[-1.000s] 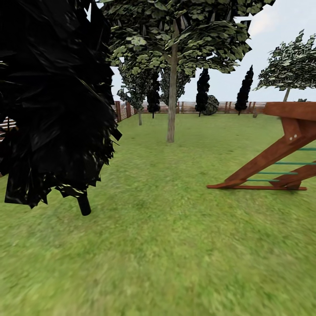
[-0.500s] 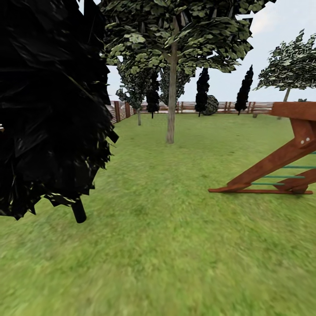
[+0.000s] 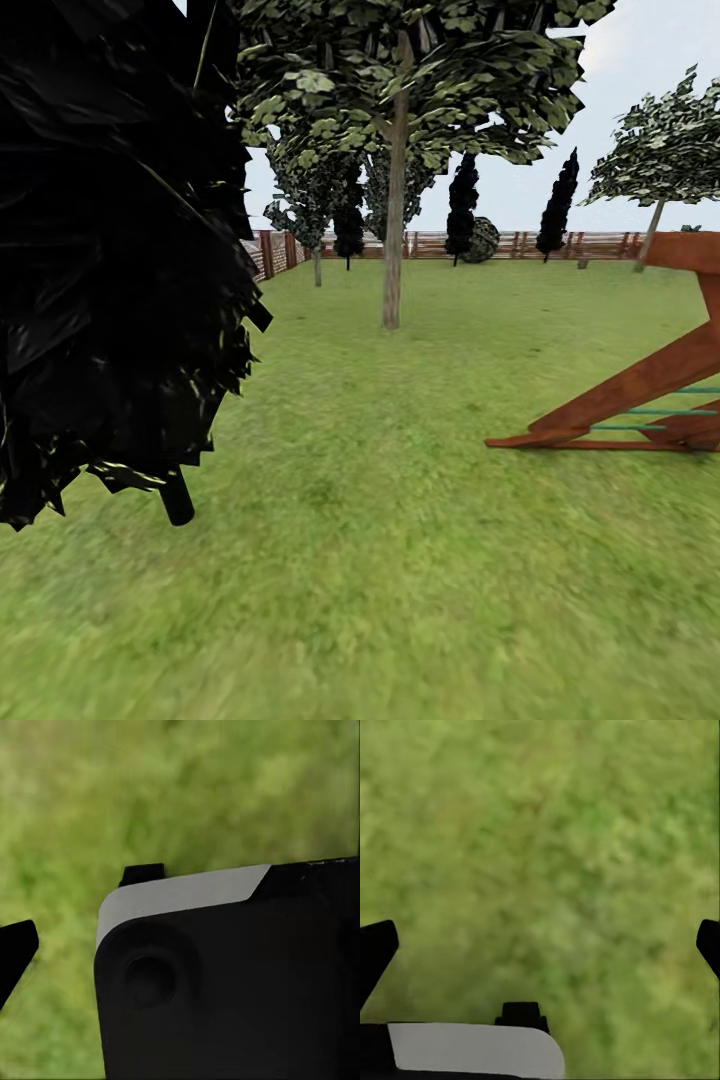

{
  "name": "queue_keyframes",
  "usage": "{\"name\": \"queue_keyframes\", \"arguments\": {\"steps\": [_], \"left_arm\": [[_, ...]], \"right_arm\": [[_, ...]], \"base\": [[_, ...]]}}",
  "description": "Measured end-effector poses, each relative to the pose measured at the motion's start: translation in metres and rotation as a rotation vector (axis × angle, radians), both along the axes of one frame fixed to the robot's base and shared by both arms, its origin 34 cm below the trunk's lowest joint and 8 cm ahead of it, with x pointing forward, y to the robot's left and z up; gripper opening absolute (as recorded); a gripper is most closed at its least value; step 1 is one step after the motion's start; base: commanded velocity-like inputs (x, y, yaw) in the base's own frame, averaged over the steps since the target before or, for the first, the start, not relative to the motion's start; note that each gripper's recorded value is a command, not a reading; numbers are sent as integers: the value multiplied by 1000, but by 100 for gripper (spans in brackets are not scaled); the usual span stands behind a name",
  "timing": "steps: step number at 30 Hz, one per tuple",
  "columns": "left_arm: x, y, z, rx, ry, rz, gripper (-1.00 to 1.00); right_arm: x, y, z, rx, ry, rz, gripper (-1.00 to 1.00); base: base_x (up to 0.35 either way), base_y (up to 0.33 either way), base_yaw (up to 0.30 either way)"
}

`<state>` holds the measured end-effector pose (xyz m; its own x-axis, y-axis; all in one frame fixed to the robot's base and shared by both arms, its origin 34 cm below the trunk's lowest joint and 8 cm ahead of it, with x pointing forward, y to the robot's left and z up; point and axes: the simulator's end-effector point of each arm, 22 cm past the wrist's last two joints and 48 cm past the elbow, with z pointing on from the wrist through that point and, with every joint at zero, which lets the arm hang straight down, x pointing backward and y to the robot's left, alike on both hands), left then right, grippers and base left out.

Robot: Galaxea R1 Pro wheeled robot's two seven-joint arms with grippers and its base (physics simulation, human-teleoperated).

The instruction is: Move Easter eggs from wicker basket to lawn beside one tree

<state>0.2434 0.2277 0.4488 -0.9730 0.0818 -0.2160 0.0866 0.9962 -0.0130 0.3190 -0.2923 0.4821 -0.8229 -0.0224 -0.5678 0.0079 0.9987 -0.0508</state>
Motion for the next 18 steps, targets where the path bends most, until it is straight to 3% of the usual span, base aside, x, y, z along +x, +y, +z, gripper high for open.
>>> {"name": "queue_keyframes", "arguments": {"steps": [4,7,10,14,18], "left_arm": [[39,-1,10,0,-84,3,100],[85,-7,27,-9,-189,8,100],[121,-14,44,-20,-272,12,100],[143,-20,57,-31,-327,16,100],[156,-25,66,-38,-380,25,100]], "right_arm": [[25,32,11,43,-73,1,100],[60,40,30,54,-161,1,100],[86,35,46,44,-226,-3,100],[92,7,51,-17,-246,-35,100],[91,-1,51,-35,-246,-44,100]], "base": [[171,78,0],[46,12,0],[104,-8,0],[276,-60,0],[314,-95,0]]}}
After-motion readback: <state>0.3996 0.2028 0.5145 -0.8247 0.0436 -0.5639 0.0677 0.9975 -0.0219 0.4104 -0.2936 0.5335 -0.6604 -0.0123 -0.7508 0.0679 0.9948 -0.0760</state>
